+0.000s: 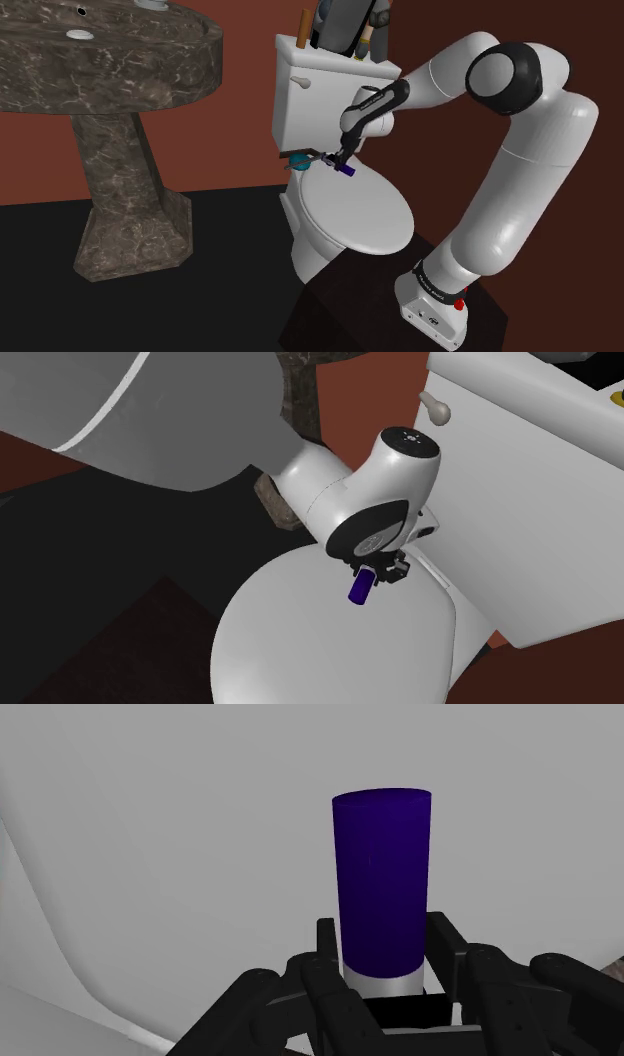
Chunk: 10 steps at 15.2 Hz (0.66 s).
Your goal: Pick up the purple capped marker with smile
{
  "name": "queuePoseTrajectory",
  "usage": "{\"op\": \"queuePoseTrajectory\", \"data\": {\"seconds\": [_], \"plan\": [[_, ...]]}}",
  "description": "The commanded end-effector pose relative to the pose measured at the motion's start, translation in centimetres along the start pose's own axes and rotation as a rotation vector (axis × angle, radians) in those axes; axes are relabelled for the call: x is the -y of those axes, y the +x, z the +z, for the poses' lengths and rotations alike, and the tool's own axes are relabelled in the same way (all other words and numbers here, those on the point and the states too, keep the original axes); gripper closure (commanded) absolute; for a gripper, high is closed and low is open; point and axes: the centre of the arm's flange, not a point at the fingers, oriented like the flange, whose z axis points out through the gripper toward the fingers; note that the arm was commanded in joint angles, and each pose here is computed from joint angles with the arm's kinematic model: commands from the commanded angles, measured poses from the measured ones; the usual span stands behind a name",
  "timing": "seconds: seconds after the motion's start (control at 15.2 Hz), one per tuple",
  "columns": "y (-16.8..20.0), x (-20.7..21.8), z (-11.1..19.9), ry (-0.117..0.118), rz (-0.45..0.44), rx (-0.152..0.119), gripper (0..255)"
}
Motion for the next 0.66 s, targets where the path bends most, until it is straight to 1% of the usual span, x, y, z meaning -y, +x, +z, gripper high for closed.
{"op": "queuePoseTrajectory", "data": {"seconds": [0.0,0.46,0.59], "plan": [[0.0,-0.1,-1.0,0.0,0.0,0.0,255],[0.0,-0.2,-4.7,0.0,0.0,0.0,255],[0.0,-0.2,-4.8,0.0,0.0,0.0,255]]}}
